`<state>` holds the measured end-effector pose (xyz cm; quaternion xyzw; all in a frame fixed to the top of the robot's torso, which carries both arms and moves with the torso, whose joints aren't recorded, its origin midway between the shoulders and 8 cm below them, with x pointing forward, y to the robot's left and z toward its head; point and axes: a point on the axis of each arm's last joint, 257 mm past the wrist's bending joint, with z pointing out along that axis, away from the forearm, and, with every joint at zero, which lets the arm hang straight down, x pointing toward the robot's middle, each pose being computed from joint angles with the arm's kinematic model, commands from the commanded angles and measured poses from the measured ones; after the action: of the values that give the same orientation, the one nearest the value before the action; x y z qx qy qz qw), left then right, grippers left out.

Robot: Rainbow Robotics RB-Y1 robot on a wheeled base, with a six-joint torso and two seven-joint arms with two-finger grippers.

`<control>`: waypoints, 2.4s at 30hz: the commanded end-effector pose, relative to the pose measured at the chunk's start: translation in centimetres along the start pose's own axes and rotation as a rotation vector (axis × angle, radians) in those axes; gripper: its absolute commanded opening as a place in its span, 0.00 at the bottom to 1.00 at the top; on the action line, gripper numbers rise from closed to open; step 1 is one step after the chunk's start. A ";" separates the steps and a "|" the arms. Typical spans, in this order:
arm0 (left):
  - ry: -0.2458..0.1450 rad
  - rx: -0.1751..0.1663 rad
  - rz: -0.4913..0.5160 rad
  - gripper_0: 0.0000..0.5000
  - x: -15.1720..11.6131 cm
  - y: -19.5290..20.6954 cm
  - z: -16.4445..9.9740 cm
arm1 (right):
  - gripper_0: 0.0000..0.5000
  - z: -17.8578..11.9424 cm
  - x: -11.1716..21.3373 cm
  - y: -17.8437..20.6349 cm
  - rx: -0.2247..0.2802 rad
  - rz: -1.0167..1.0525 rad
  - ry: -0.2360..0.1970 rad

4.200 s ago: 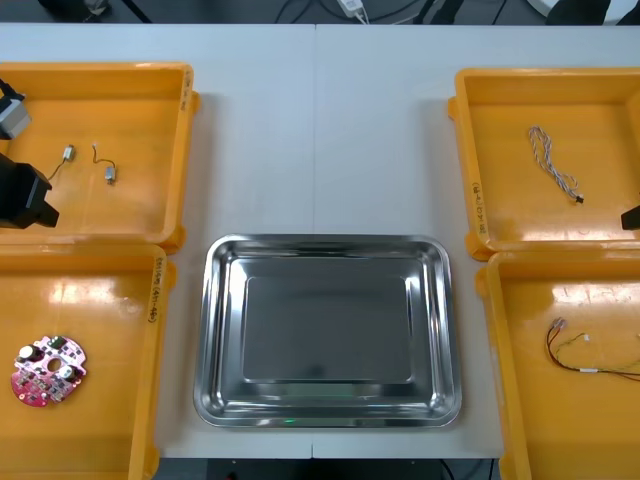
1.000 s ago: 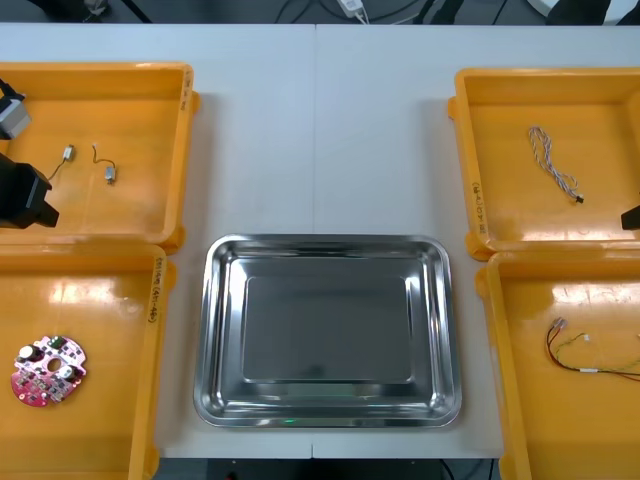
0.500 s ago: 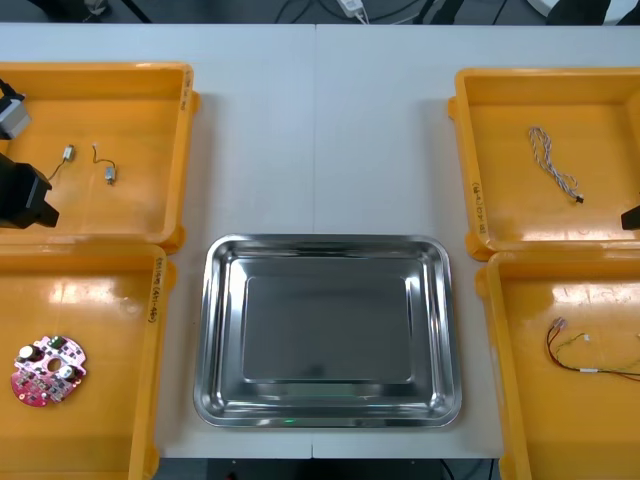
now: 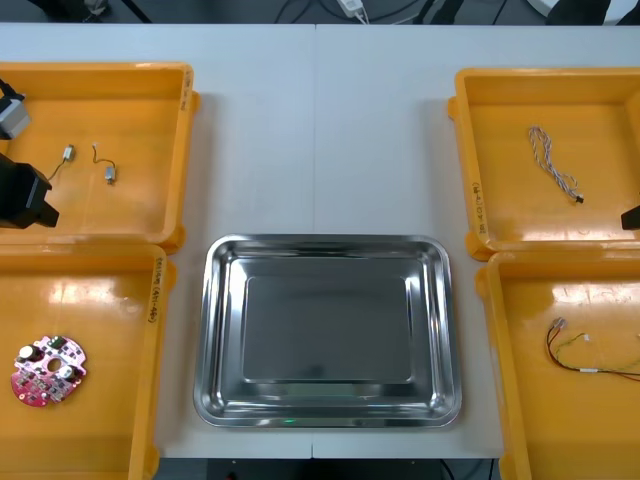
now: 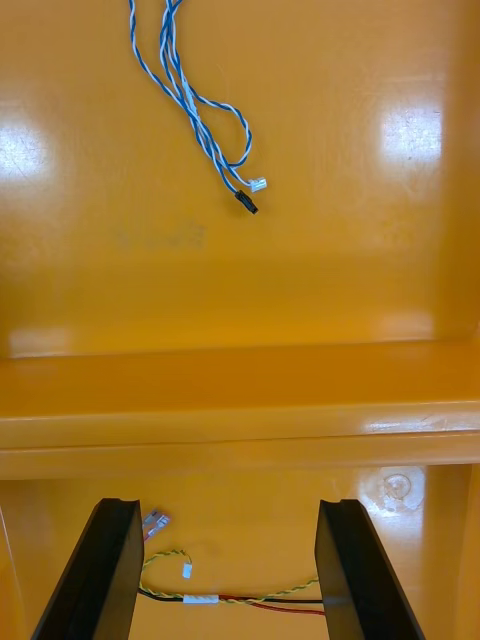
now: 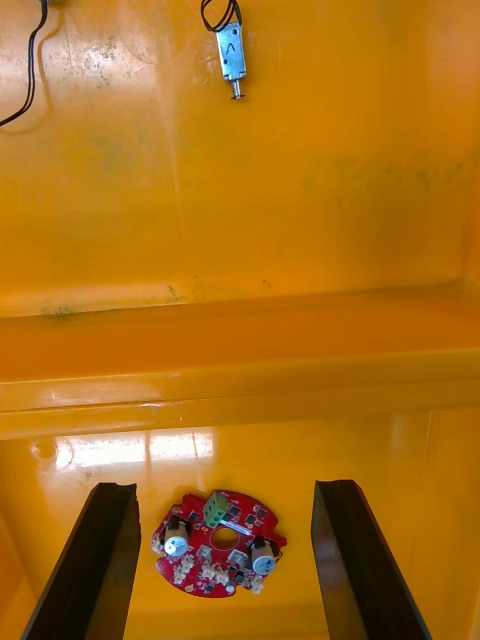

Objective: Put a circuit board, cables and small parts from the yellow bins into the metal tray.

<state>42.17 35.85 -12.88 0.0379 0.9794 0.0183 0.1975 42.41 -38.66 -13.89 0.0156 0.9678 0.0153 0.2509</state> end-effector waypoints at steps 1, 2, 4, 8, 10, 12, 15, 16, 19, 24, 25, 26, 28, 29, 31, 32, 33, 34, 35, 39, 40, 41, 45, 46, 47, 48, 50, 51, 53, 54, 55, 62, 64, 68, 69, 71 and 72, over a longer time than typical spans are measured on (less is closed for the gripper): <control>-0.029 0.003 -0.007 1.00 -0.2 -0.1 -0.6 | 1.00 -0.8 -0.7 0.4 -0.017 0.050 -0.036; -0.029 0.003 -0.007 1.00 -0.2 -0.1 -0.6 | 1.00 -0.8 -0.7 0.4 -0.017 0.050 -0.036; -0.029 0.003 -0.007 1.00 -0.2 -0.1 -0.6 | 1.00 -0.8 -0.7 0.4 -0.017 0.050 -0.036; 0.048 0.001 0.001 1.00 1.9 -0.2 1.3 | 1.00 0.0 0.2 1.3 -0.046 0.059 -0.013; 0.061 -0.031 0.020 1.00 1.9 0.4 1.2 | 1.00 -0.2 0.2 1.7 -0.051 0.057 -0.014; 0.068 -0.047 0.038 1.00 1.8 0.4 1.1 | 1.00 -0.2 0.3 1.6 -0.051 0.060 -0.012; 0.073 -0.038 0.047 1.00 1.9 0.2 0.9 | 1.00 -0.3 0.2 1.7 -0.054 0.052 -0.016; 0.072 -0.037 0.053 1.00 1.8 0.2 0.8 | 1.00 -0.2 0.3 1.7 -0.055 0.050 -0.013; 0.081 -0.032 0.066 1.00 2.1 0.3 0.5 | 1.00 -0.3 0.3 1.9 -0.059 0.032 -0.012; 0.106 -0.010 0.106 1.00 2.8 0.3 -0.2 | 1.00 -0.3 0.5 2.1 -0.063 -0.127 -0.014; 0.107 -0.010 0.111 1.00 2.8 0.4 -0.3 | 1.00 -0.3 0.5 2.1 -0.063 -0.145 -0.015; 0.112 -0.010 0.121 1.00 3.0 0.5 -0.4 | 1.00 -0.2 0.6 2.2 -0.064 -0.178 -0.014; 0.114 -0.013 0.157 1.00 3.1 0.7 -0.5 | 1.00 -0.2 0.7 2.2 -0.065 -0.226 -0.013; 0.118 -0.016 0.178 1.00 3.3 0.9 -0.5 | 1.00 -0.2 0.9 2.2 -0.064 -0.260 -0.011; 0.120 -0.021 0.203 1.00 3.5 1.2 -0.4 | 1.00 -0.3 1.2 2.2 -0.060 -0.319 -0.009; 0.115 -0.022 0.219 1.00 3.4 1.3 -0.4 | 1.00 -0.4 1.3 2.2 -0.054 -0.354 -0.011; 0.112 -0.021 0.226 1.00 3.4 1.3 -0.4 | 1.00 -0.4 1.5 2.2 -0.053 -0.373 -0.008; 0.104 -0.019 0.239 1.00 3.4 1.3 -0.2 | 1.00 -0.4 1.7 2.2 -0.046 -0.410 -0.008; 0.094 -0.016 0.245 1.00 3.4 1.2 0.0 | 1.00 -0.5 1.9 2.2 -0.038 -0.448 -0.007; 0.064 -0.004 0.263 1.00 3.4 1.0 0.7 | 1.00 -0.5 2.8 2.3 -0.023 -0.573 -0.002; 0.055 0.001 0.284 1.00 3.5 0.9 1.0 | 1.00 -0.6 3.0 2.5 -0.023 -0.617 -0.002; 0.046 0.006 0.303 1.00 3.5 0.8 1.3 | 1.00 -0.6 3.3 2.7 -0.026 -0.657 0.001; 0.026 0.013 0.356 1.00 4.2 0.7 2.5 | 1.00 -0.5 4.0 3.0 -0.033 -0.814 0.006; 0.022 0.012 0.363 1.00 4.2 0.7 2.5 | 1.00 -0.5 4.1 3.0 -0.033 -0.840 0.006; 0.017 0.013 0.370 1.00 4.4 0.6 2.8 | 1.00 -0.4 4.3 2.9 -0.033 -0.885 0.011; 0.016 0.018 0.376 1.00 4.7 0.4 3.0 | 1.00 -0.3 4.5 2.8 -0.035 -0.936 0.015; 0.010 0.016 0.390 1.00 5.0 0.2 3.2 | 1.00 -0.2 4.9 2.6 -0.036 -1.003 0.024; 0.006 0.016 0.402 1.00 5.3 0.0 3.4 | 1.00 0.0 5.3 2.5 -0.039 -1.042 0.033; 0.005 0.016 0.417 1.00 5.8 -0.1 3.6 | 1.00 0.2 5.9 2.0 -0.031 -1.099 0.045; 0.003 0.019 0.426 1.00 6.2 -0.4 3.8 | 1.00 0.2 6.2 1.8 -0.026 -1.138 0.049; 0.001 0.020 0.431 1.00 6.3 -0.5 3.9 | 1.00 0.3 6.3 1.6 -0.022 -1.156 0.053; 0.001 0.017 0.483 1.00 8.2 -0.8 4.7 | 1.00 0.8 8.4 1.0 -0.033 -1.316 0.089; -0.001 0.022 0.505 1.00 8.7 -0.8 5.2 | 1.00 1.0 9.0 1.3 -0.058 -1.375 0.092; -0.010 0.009 0.556 1.00 9.6 -0.2 6.3 | 1.00 1.3 10.4 2.3 -0.130 -1.489 0.077; -0.013 0.006 0.559 1.00 9.6 -0.1 6.4 | 1.00 1.4 10.5 2.4 -0.135 -1.498 0.075; -0.014 0.010 0.576 1.00 10.2 0.0 6.9 | 1.00 1.7 11.2 2.4 -0.151 -1.526 0.076; -0.014 0.009 0.576 1.00 10.3 0.1 7.0 | 1.00 1.8 11.3 2.4 -0.153 -1.533 0.074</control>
<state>36.58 35.64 -22.71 0.2464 0.9464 0.0358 0.2058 33.93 -34.86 -21.40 -0.6718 0.7175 -0.0824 0.1644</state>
